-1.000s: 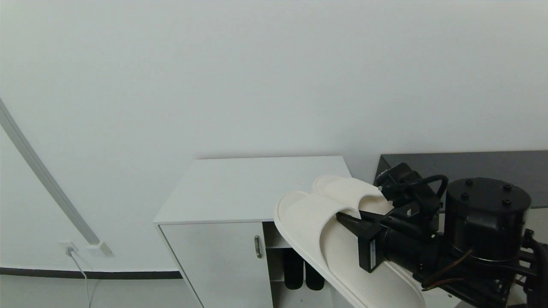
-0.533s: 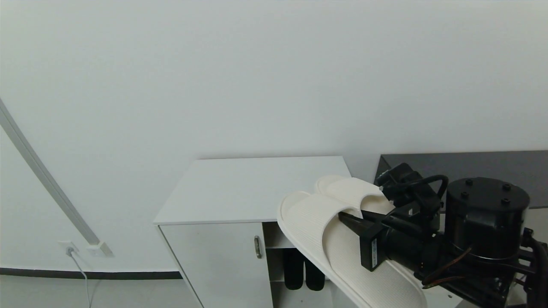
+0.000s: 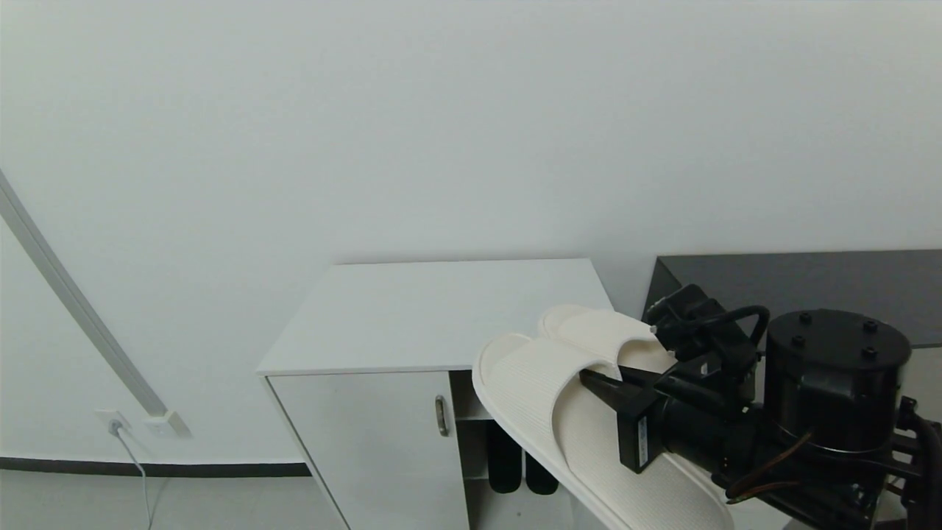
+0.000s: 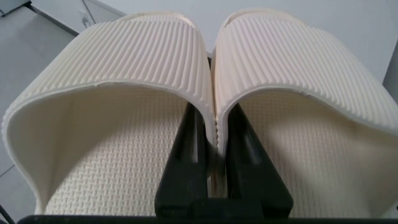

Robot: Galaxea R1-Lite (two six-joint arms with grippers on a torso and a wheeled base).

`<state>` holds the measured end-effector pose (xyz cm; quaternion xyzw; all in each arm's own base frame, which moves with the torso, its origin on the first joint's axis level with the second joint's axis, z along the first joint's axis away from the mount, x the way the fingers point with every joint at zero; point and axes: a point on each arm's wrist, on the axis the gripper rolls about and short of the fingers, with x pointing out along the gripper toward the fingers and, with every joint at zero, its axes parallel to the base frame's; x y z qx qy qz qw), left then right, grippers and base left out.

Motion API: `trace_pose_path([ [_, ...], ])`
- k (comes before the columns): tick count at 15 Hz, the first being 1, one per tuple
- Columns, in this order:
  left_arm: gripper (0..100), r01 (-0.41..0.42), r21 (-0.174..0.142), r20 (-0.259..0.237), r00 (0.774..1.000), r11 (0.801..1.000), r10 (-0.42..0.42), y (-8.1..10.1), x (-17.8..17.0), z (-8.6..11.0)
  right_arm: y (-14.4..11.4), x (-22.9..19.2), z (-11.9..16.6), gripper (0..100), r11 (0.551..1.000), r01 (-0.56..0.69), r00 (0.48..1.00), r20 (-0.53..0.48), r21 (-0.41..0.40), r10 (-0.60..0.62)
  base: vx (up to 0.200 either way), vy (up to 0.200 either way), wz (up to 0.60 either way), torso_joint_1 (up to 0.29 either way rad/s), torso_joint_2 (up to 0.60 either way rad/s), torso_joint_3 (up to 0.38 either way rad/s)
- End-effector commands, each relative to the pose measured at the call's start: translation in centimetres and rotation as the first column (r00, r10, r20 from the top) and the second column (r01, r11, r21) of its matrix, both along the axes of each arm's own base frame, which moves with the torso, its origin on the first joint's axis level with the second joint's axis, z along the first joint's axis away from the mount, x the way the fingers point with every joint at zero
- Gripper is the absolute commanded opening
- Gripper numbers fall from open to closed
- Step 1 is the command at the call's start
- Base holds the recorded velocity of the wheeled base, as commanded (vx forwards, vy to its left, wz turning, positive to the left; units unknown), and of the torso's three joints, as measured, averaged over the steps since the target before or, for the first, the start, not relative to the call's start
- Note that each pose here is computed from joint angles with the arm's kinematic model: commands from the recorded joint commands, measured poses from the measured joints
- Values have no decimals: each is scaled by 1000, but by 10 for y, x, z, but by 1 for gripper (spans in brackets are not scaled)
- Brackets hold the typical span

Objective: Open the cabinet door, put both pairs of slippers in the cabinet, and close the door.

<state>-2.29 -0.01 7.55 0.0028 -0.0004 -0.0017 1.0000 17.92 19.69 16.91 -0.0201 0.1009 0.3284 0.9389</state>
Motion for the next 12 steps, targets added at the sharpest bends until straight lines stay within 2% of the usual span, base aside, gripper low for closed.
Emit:
trace_pose_path([
  [1, 0, 0, 1, -1, 1000, 1000, 0, 0, 0, 0, 0, -1, 1, 0, 1000, -1, 1000, 1, 2, 1, 0, 0, 0, -149, 354, 198],
  [12, 0, 0, 1, -1, 1000, 1000, 0, 0, 0, 0, -2, -13, 0, 0, 1000, -28, 1000, 1, -2, 28, 0, 0, 0, -171, 393, 222],
])
